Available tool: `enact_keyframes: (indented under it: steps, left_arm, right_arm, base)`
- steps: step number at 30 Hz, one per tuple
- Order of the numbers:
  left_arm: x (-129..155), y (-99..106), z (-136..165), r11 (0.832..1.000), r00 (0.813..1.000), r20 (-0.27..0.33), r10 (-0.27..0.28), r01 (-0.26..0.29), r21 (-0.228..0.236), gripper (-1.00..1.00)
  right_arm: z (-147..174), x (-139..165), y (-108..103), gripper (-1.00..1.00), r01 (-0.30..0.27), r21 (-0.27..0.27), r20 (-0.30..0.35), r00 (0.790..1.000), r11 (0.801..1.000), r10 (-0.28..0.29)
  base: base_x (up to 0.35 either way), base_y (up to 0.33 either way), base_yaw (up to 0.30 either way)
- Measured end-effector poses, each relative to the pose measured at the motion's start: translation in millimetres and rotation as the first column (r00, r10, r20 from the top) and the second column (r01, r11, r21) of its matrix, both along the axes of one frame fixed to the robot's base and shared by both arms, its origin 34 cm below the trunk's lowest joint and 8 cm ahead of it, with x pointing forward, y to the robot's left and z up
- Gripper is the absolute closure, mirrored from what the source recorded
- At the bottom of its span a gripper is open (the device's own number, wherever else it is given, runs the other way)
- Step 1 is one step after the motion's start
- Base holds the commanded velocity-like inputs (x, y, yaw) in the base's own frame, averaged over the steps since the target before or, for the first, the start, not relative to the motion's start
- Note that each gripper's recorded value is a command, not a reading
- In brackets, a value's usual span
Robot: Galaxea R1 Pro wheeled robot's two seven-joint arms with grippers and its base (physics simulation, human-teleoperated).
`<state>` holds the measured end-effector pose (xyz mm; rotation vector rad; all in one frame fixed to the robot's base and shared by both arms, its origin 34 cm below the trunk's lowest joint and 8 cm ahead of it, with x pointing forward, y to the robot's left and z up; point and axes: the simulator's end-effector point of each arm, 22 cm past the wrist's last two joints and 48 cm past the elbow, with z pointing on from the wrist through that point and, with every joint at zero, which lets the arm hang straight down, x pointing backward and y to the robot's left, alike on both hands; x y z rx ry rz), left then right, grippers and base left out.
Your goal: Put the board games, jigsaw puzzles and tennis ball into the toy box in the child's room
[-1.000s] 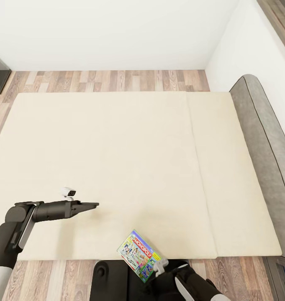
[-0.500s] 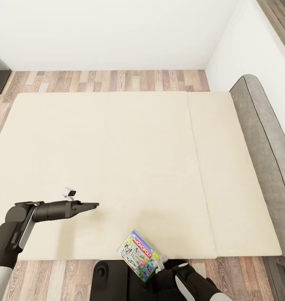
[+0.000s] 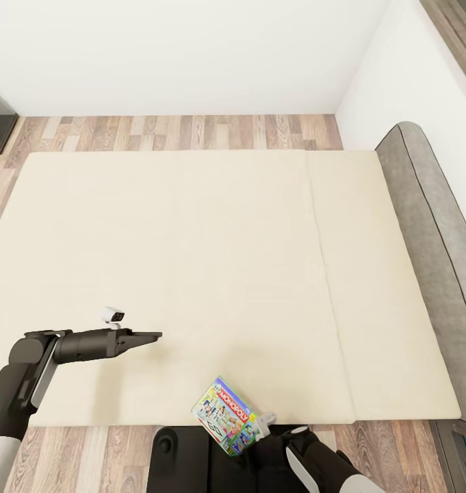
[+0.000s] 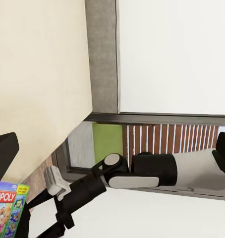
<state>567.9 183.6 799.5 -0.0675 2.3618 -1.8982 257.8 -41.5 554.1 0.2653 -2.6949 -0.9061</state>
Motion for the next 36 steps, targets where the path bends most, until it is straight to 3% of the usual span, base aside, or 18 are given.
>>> enact_keyframes:
  steps: [36]
  left_arm:
    - [0.5,0.6,0.5,1.000,1.000,0.001,0.002,-0.002,-0.001,-1.00]
  right_arm:
    - [-2.8,6.0,-0.2,-1.00,0.008,-0.001,0.033,0.999,1.000,-0.008]
  base:
    - [0.000,0.000,0.000]
